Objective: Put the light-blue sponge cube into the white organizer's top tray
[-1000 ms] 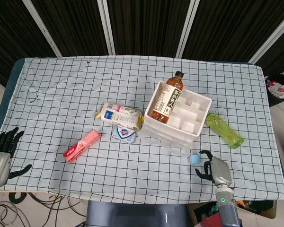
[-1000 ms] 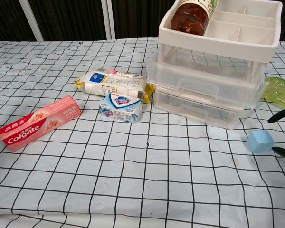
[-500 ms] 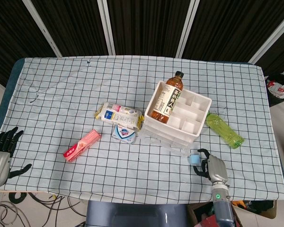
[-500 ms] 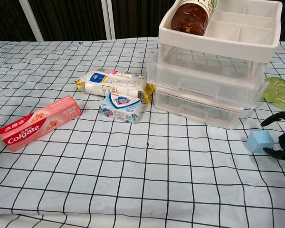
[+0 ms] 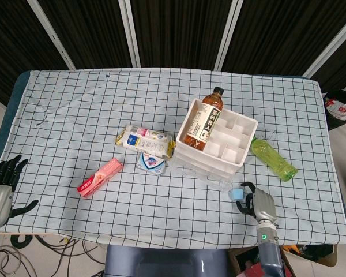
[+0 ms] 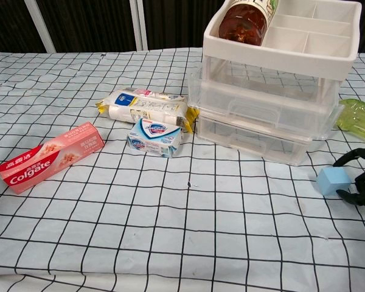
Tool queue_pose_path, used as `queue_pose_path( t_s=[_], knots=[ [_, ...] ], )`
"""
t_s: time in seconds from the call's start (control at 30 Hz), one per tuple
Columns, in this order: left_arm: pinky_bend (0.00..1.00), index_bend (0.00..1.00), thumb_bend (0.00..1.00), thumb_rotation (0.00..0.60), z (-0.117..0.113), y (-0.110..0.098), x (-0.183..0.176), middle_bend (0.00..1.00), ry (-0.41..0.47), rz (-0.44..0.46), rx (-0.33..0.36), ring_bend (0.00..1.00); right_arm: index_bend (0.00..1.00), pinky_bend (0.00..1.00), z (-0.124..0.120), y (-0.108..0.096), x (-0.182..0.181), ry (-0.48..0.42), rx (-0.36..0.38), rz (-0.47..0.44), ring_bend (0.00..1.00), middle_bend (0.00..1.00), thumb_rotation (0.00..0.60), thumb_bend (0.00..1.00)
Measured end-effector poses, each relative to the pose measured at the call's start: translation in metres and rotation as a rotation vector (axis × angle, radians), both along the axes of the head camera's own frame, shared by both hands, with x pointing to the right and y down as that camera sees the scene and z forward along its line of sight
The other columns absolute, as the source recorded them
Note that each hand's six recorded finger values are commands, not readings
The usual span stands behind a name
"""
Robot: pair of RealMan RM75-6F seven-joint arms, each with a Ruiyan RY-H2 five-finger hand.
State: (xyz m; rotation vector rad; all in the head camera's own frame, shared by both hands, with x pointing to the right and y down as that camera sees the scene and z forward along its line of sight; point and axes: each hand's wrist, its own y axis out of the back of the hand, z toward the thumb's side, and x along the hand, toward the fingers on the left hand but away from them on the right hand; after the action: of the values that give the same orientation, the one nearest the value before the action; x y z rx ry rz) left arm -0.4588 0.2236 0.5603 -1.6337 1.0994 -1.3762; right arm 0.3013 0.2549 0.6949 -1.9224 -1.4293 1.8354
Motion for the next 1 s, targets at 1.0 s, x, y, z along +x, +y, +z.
queue_pose_path(
  t_s=[1.0],
  knots=[
    [0.0,0.0,0.06,0.6,-0.001,-0.001,0.001,0.0,0.003,-0.001,0.011,0.0,0.68,0.81,-0.086,-0.018,0.019,-0.13,0.019,0.025,0.87,0.83,0.6,0.33]
  ],
)
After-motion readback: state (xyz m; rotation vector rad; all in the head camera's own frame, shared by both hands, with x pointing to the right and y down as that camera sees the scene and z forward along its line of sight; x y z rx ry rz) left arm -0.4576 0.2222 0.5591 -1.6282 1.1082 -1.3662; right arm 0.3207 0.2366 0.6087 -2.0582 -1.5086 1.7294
